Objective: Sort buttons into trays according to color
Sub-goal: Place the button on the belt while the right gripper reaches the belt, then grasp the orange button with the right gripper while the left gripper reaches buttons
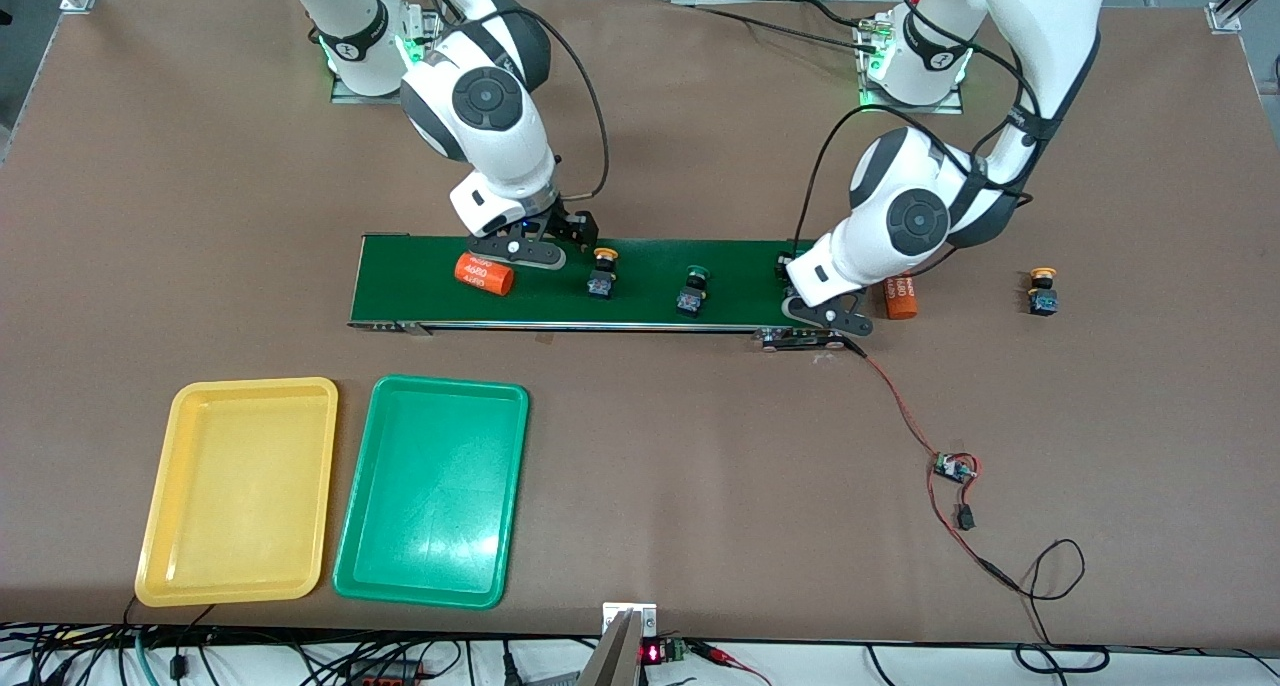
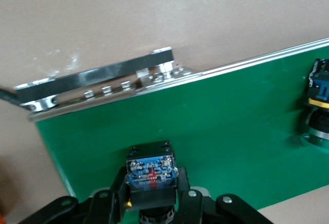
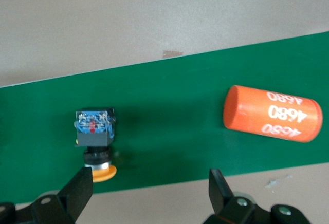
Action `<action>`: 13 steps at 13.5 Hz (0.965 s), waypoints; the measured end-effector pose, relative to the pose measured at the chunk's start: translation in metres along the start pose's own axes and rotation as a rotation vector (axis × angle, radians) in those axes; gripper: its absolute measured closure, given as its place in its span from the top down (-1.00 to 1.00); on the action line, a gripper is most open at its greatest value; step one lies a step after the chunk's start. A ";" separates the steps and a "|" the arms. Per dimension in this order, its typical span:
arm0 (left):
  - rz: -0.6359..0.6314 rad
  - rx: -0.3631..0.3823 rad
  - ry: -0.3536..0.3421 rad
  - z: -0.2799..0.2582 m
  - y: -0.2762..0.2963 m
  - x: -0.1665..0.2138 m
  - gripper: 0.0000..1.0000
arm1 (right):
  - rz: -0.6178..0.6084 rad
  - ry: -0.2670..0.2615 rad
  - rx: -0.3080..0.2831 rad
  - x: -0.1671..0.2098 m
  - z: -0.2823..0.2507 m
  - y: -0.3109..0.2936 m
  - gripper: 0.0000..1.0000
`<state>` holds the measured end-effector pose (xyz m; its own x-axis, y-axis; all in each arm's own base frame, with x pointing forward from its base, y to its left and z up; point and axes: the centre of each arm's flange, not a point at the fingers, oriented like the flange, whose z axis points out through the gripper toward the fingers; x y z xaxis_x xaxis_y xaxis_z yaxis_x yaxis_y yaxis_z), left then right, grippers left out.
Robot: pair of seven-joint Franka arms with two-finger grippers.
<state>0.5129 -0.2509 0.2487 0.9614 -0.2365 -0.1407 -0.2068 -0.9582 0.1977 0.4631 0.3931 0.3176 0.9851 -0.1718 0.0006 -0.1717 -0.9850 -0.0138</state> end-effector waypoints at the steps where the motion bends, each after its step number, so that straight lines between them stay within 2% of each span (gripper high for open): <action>1: 0.004 0.000 0.005 0.000 0.002 0.000 -0.19 | -0.003 0.008 -0.015 0.001 0.008 -0.004 1.00; 2: 0.005 -0.001 0.013 -0.002 0.003 0.002 -0.10 | -0.007 0.012 -0.029 0.000 0.017 -0.008 1.00; 5: -0.009 0.006 0.080 -0.035 -0.003 0.010 0.47 | -0.012 0.002 -0.043 0.003 0.034 -0.013 1.00; 8: -0.138 0.035 0.109 -0.100 -0.075 0.006 0.99 | -0.004 0.005 -0.031 0.009 0.032 -0.017 1.00; 10: -0.248 0.037 0.111 -0.130 -0.162 -0.006 1.00 | -0.002 0.009 -0.025 0.012 0.029 -0.019 1.00; 13: -0.343 0.001 0.078 -0.120 -0.283 -0.037 1.00 | -0.004 -0.001 -0.028 0.011 0.036 -0.020 1.00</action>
<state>0.5574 0.0488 0.3147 0.9859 0.1123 -0.1237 0.1306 -0.9799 0.1508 0.4771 0.4117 0.2823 0.9858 -0.1682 -0.0002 -0.1682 -0.9857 0.0144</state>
